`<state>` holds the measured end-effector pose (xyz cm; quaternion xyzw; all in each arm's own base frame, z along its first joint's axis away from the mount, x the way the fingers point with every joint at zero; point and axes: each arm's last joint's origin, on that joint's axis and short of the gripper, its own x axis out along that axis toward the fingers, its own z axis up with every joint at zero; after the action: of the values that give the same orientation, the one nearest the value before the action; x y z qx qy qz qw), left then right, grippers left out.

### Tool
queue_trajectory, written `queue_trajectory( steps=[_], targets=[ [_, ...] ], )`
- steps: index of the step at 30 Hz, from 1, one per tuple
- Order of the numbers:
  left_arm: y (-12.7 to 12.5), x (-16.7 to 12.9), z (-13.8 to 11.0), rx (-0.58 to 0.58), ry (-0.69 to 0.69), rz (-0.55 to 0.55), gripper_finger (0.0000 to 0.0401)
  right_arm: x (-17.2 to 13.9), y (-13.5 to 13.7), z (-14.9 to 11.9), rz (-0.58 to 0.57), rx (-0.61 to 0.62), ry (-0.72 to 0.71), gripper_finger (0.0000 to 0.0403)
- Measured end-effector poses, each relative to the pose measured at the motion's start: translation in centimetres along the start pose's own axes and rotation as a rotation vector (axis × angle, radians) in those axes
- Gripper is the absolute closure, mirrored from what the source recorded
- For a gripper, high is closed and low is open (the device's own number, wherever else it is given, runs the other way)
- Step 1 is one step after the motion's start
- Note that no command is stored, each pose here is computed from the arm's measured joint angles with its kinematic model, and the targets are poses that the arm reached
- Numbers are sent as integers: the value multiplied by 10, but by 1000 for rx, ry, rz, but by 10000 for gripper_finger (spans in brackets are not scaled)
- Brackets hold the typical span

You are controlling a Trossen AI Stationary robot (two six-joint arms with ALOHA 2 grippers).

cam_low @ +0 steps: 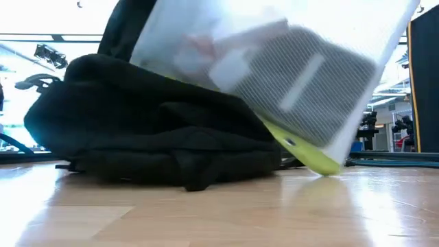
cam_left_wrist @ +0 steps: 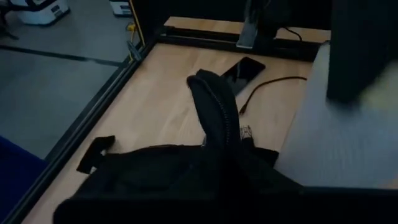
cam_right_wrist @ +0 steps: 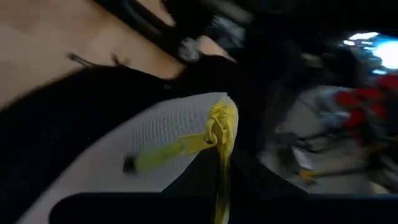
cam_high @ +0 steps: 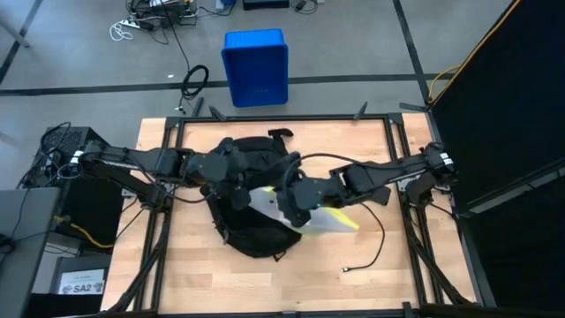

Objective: Unpack backpack
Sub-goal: Put the white zip bag into the black backpack

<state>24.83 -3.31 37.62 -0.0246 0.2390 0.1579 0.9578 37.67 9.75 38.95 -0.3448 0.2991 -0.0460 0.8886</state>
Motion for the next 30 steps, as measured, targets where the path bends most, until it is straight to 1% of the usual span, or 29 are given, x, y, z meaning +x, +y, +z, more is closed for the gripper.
queue_trajectory(
  steps=[2, 5, 8, 11, 14, 16, 19, 25, 27, 30],
  targets=[
    [0, 0, 1, 4, -13, -3, 401, 16, 4, -10, 39, 20, -4, 403],
    [-1, 0, 5, -10, -43, -10, 401, 38, 8, -27, 34, 32, 20, 403],
    [-4, 1, 8, -16, -65, -62, 401, 57, 10, -41, 71, 67, -29, 403],
    [-4, 1, 10, -6, -80, -75, 401, 74, 13, -57, 107, 94, -53, 403],
    [-4, 1, 8, -1, -68, -73, 401, 85, 17, -73, 122, 107, -37, 403],
    [-3, 1, 5, 11, -35, -66, 401, 89, 20, -80, 132, 116, -10, 403],
    [-2, 1, -3, 6, 41, -44, 401, 89, 26, -82, 146, 122, -3, 403],
    [1, -5, -28, 71, 278, 9, 401, 87, 31, -79, 162, 113, -11, 403],
    [2, -10, -36, 81, 347, 52, 401, 87, 32, -79, 163, 114, -11, 403],
    [1, -22, -43, 55, 353, 119, 401, 87, 32, -79, 163, 120, -10, 403]
  ],
)
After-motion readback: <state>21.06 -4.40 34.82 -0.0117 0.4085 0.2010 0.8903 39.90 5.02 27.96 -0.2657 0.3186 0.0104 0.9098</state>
